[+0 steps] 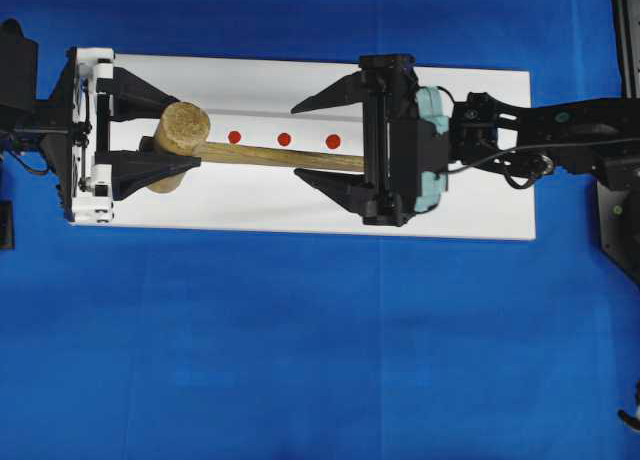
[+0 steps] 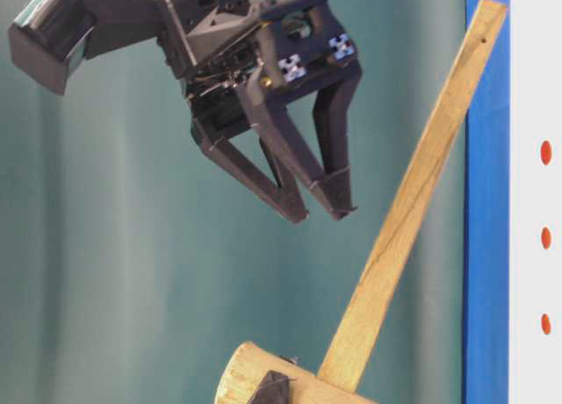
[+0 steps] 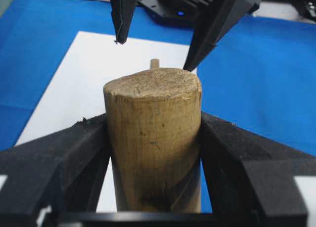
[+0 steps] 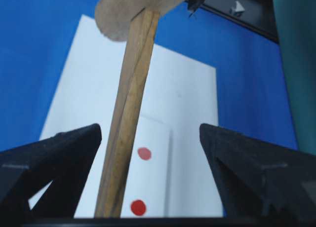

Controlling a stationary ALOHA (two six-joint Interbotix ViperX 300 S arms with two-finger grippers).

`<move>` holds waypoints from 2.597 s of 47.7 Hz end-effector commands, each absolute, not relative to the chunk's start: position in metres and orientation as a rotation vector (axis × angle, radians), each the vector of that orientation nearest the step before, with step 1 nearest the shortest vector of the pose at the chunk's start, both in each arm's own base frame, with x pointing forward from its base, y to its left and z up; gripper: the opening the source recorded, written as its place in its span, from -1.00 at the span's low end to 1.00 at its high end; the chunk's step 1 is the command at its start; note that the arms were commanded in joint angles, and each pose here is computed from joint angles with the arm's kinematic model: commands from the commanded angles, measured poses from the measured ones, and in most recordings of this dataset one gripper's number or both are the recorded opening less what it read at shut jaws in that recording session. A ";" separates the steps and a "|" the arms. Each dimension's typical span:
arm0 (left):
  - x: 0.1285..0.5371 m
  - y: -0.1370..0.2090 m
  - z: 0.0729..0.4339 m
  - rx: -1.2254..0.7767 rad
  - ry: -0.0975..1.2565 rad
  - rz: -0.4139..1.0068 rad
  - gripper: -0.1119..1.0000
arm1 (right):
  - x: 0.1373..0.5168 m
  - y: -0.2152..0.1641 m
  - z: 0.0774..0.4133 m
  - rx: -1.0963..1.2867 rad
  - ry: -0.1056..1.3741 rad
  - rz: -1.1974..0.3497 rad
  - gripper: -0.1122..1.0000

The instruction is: Hit the mark with a hammer.

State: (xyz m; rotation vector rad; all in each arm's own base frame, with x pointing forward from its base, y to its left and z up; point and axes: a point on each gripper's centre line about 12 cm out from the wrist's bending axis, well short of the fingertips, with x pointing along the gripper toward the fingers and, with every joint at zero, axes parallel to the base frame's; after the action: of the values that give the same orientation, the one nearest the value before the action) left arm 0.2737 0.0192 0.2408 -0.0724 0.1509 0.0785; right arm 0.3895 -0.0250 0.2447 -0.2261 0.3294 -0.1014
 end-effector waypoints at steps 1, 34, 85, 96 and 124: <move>0.276 0.019 0.254 -0.069 0.108 0.078 0.10 | 0.397 -0.024 0.253 -0.200 0.306 -0.105 0.88; 0.281 0.012 0.264 -0.069 0.080 0.051 0.10 | 0.415 -0.026 0.211 -0.138 0.391 -0.117 0.79; 0.281 0.009 0.264 -0.073 0.088 0.039 0.10 | 0.416 -0.025 0.210 -0.135 0.396 -0.115 -0.71; 0.281 0.009 0.263 -0.070 0.089 0.039 0.78 | 0.415 -0.025 0.211 -0.131 0.394 -0.116 -0.77; 0.223 0.008 0.266 -0.084 0.117 0.042 0.71 | 0.372 -0.024 0.211 0.026 0.442 -0.152 -0.77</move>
State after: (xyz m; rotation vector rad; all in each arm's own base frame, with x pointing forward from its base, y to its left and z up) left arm 0.2319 0.0080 0.2568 -0.0842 0.1426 0.0424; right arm 0.3746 -0.0250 0.1953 0.0019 0.4818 -0.1480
